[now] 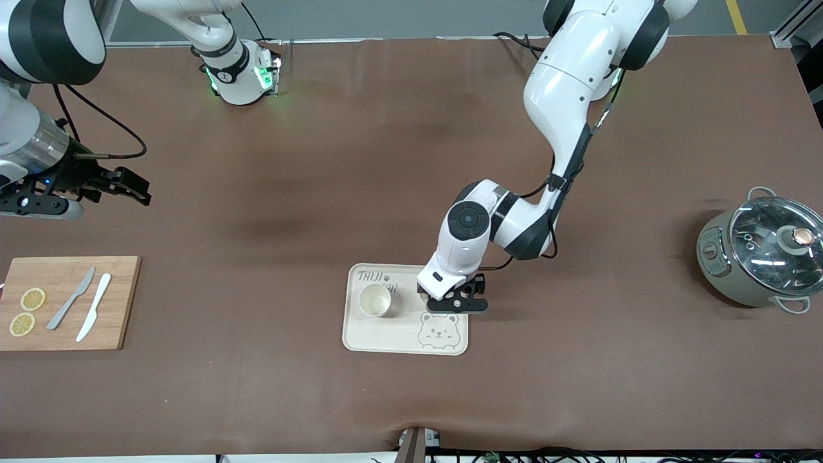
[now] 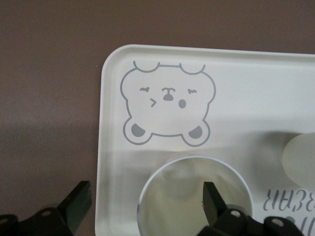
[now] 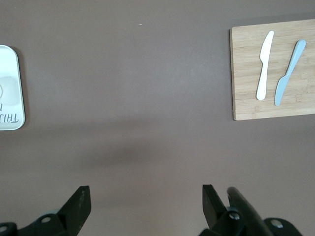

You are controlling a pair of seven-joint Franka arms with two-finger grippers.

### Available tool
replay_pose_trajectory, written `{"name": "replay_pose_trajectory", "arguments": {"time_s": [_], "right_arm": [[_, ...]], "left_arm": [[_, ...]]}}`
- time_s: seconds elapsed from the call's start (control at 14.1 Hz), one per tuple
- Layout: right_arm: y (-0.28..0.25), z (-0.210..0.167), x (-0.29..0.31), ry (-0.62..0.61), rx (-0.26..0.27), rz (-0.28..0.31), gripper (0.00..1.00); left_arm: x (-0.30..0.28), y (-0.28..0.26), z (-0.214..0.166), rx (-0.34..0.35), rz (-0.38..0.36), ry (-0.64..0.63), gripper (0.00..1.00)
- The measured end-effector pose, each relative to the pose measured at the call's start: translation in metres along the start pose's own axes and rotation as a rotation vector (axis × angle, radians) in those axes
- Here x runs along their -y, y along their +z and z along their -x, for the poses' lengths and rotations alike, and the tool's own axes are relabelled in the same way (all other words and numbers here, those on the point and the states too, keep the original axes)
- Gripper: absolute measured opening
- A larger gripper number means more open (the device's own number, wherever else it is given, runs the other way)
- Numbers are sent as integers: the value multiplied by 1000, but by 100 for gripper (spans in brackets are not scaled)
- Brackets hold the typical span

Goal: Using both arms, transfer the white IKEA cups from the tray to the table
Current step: 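Lower the left gripper around the cup rim and close it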

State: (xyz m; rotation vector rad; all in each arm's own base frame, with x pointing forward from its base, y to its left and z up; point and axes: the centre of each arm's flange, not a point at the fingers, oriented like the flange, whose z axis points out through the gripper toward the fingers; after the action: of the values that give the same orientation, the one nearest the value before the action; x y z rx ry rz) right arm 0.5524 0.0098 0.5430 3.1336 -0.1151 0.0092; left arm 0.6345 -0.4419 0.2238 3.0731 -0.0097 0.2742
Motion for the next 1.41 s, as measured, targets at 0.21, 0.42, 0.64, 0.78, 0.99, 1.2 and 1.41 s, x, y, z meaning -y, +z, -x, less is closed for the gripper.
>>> {"name": "replay_pose_trajectory", "arguments": {"time_s": [0.21, 0.42, 0.64, 0.78, 0.99, 1.2, 1.41], "right_arm": [[0, 0, 0, 0, 0, 0, 100], [-1, 1, 1, -2, 7, 1, 100], [-3, 2, 1, -2, 15, 1, 100], [-3, 2, 0, -1, 14, 1, 100], [-3, 1, 0, 0, 14, 2, 100], [-3, 1, 0, 0, 14, 2, 100], [-3, 1, 0, 0, 13, 2, 100]], "left_arm": [[3, 0, -2, -1, -2, -4, 100], [4, 1, -2, 0, -3, -5, 81], [4, 1, -2, 0, -3, -5, 50], [4, 1, -2, 0, -3, -5, 30], [2, 1, -1, -1, -2, -10, 3], [2, 1, -2, -2, -1, -20, 4], [5, -4, -6, -9, 2, -27, 4]]}}
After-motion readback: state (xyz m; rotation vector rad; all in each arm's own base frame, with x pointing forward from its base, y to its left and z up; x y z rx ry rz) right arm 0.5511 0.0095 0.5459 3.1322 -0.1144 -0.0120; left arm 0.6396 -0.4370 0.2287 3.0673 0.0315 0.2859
